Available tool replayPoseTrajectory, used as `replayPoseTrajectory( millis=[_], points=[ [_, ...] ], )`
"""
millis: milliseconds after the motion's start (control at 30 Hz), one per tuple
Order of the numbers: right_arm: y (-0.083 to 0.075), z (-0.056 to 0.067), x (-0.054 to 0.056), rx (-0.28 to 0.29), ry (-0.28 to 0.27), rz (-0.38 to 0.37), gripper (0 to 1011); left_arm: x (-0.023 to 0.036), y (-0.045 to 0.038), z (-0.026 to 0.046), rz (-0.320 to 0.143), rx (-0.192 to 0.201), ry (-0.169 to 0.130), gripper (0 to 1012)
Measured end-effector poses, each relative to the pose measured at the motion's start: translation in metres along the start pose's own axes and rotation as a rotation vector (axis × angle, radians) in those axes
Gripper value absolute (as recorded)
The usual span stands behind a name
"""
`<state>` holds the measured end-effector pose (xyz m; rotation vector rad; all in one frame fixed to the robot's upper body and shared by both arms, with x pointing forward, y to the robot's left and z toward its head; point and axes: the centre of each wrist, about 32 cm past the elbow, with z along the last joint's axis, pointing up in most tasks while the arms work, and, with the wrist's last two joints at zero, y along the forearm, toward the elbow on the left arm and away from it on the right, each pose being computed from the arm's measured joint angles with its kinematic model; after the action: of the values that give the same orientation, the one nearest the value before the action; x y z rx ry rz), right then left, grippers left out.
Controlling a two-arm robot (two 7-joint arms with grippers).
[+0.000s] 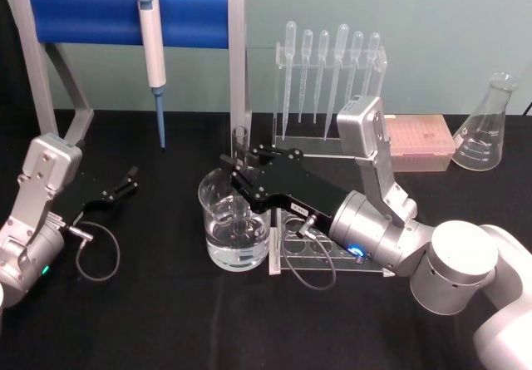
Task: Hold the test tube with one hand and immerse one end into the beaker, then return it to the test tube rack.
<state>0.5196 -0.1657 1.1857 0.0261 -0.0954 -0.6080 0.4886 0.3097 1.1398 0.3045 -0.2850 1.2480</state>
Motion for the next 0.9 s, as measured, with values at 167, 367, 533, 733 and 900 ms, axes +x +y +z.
replayPoseTrajectory(
  millis=[167, 367, 533, 733, 900],
  points=[
    [0.0000, 0.0000, 0.0000, 0.000, 0.000, 0.000, 238, 0.0000, 0.0000, 0.0000, 0.000, 0.000, 0.000, 1000],
    [0.0000, 0.0000, 0.0000, 0.000, 0.000, 0.000, 238, 0.0000, 0.0000, 0.0000, 0.000, 0.000, 0.000, 1000],
    [0.0000, 0.0000, 0.0000, 0.000, 0.000, 0.000, 238, 0.0000, 0.0000, 0.0000, 0.000, 0.000, 0.000, 1000],
    [0.0000, 0.0000, 0.0000, 0.000, 0.000, 0.000, 238, 0.0000, 0.0000, 0.0000, 0.000, 0.000, 0.000, 1000],
    [0.0000, 0.0000, 0.0000, 0.000, 0.000, 0.000, 238, 0.0000, 0.0000, 0.0000, 0.000, 0.000, 0.000, 1000]
  ],
)
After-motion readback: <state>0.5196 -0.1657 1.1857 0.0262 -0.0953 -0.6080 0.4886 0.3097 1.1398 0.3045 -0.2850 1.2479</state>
